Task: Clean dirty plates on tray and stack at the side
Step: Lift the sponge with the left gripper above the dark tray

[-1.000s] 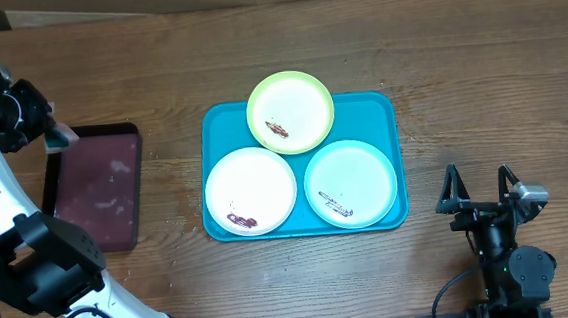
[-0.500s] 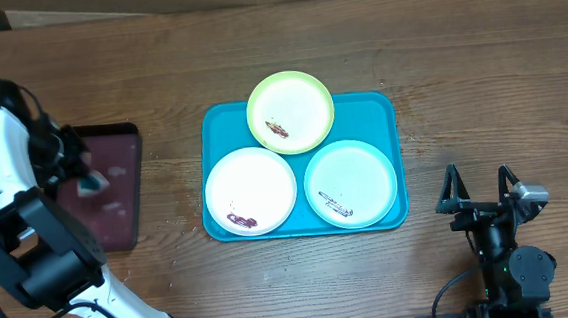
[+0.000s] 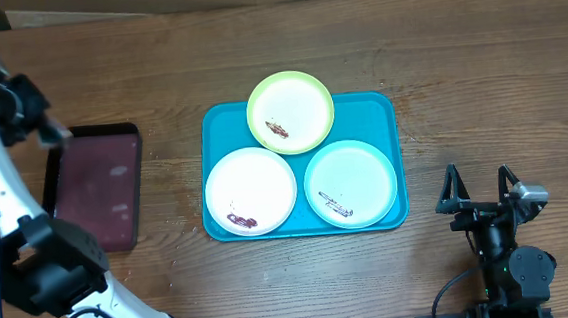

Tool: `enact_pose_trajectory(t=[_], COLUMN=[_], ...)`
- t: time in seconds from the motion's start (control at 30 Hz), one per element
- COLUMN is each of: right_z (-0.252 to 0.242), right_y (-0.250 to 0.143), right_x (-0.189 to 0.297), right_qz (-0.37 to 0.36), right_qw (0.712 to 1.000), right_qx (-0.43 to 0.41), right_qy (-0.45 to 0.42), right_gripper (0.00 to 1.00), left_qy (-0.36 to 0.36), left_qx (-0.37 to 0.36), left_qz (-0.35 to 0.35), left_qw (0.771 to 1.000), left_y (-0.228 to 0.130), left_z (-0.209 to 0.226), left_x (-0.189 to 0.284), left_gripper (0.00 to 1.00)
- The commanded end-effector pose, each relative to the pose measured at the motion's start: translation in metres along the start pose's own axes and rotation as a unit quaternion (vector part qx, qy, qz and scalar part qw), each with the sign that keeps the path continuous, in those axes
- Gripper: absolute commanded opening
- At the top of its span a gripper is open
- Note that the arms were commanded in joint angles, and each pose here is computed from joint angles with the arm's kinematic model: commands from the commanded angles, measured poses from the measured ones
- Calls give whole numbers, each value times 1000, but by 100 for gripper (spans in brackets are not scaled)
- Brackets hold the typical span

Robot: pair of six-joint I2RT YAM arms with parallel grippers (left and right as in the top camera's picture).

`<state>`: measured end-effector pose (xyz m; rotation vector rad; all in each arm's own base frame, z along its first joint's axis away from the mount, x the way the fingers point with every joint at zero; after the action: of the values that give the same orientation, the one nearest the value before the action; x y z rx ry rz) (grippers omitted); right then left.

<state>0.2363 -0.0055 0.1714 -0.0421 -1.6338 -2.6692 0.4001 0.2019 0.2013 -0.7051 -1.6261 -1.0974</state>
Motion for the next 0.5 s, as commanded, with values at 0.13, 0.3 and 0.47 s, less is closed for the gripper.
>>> enact_pose_trajectory(t=[0.13,0.3,0.47], right_z=[-2,-2,-2], right_y=[-1,-1,-1], right_x=[0,0,0], right_qz=[-4,-4,-4], right_qw=[1000,1000,1000], right_qx=[2,2,2], right_qy=[-2,-2,-2], right_gripper=[100,100,100], left_qy=[108,116,114], left_qx=[30,66,104], left_qz=[110,53,-50], left_qw=[988,990,987], left_y=[-60,-30,10], left_z=[34,43,38], left_x=[-69,-13,48], left_gripper=[4,4,4])
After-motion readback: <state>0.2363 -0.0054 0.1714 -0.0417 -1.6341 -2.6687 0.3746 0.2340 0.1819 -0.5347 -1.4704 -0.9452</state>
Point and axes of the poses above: each gripper's point midway between its finger pads, its own x axis back along the fingers, its own z axis along the line the jaws close on, y = z × x, the point moved 1 cm from there along x, back along the fingers, and after that the axes turned 11 degrees about -x, right-handed, at the moved point
